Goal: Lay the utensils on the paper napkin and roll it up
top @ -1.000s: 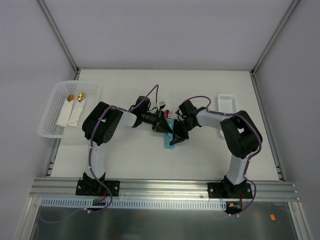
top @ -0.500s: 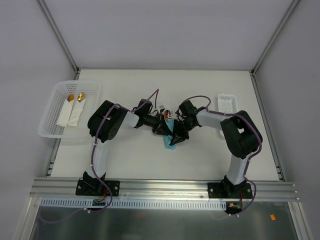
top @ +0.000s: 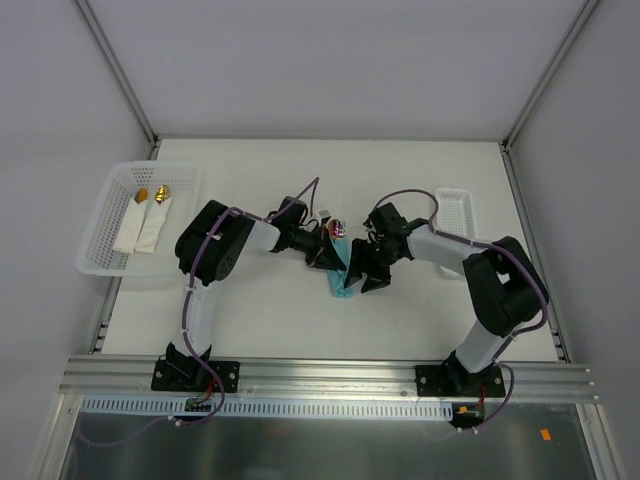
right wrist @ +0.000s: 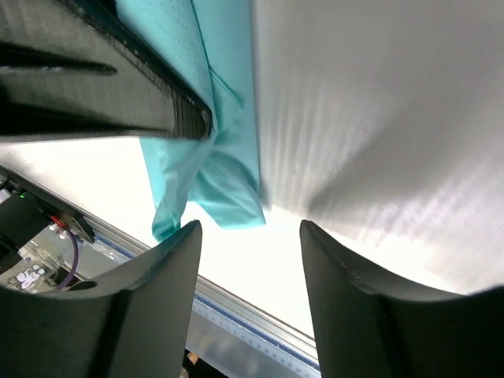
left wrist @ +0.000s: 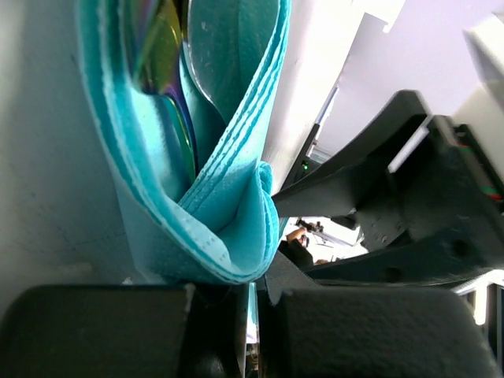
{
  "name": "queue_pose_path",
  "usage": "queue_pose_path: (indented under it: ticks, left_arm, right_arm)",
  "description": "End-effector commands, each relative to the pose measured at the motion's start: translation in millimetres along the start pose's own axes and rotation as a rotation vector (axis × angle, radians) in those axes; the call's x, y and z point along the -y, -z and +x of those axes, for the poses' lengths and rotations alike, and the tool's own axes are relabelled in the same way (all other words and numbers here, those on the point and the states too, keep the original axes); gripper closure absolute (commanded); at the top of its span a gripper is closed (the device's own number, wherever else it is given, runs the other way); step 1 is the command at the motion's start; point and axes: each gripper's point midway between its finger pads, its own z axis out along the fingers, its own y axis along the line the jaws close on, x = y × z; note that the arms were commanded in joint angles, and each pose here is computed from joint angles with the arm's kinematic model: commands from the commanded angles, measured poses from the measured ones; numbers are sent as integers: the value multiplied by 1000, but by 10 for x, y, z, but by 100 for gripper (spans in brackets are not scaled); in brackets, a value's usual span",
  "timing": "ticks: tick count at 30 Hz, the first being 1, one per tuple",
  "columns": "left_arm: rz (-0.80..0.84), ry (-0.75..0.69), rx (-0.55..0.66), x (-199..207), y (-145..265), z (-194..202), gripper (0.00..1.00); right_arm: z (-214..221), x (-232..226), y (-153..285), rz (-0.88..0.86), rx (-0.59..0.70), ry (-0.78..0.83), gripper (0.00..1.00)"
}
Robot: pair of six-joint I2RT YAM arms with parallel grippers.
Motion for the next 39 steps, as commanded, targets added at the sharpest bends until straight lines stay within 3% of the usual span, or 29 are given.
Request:
queue_pose_path:
  ticks: [1, 5, 9, 13, 17, 22, 26, 36, 39]
  left_arm:
    - [-168, -7, 111, -364, -36, -138, 99]
    - [-184, -9, 106, -390, -36, -130, 94]
    - [-186, -3, 100, -394, -37, -134, 79]
    - [-182, -8, 99, -376, -38, -142, 57]
    - [-177, -15, 94, -362, -36, -137, 44]
    - [-176, -14, 91, -364, -37, -132, 41]
    - [-171, -25, 90, -336, -35, -128, 41]
    - [-109, -97, 79, -63, 17, -129, 41]
    - [-75, -158, 86, 153, 97, -119, 43]
  right_arm:
    - [-70, 0, 236, -7, 86, 18, 40]
    - [-178, -117, 347, -74, 135, 11, 38]
    - [-271, -267, 307, -141, 132, -3, 35]
    - [-350, -303, 229, -136, 125, 2, 34]
    - [-377, -229, 144, -102, 125, 26, 34]
    - [-416, -160, 39, -69, 128, 44, 38]
    - [-429, -102, -14, -45, 134, 48, 50]
    - [-343, 62, -93, -1, 119, 56, 96]
    - [-307, 110, -119, 10, 110, 50, 100]
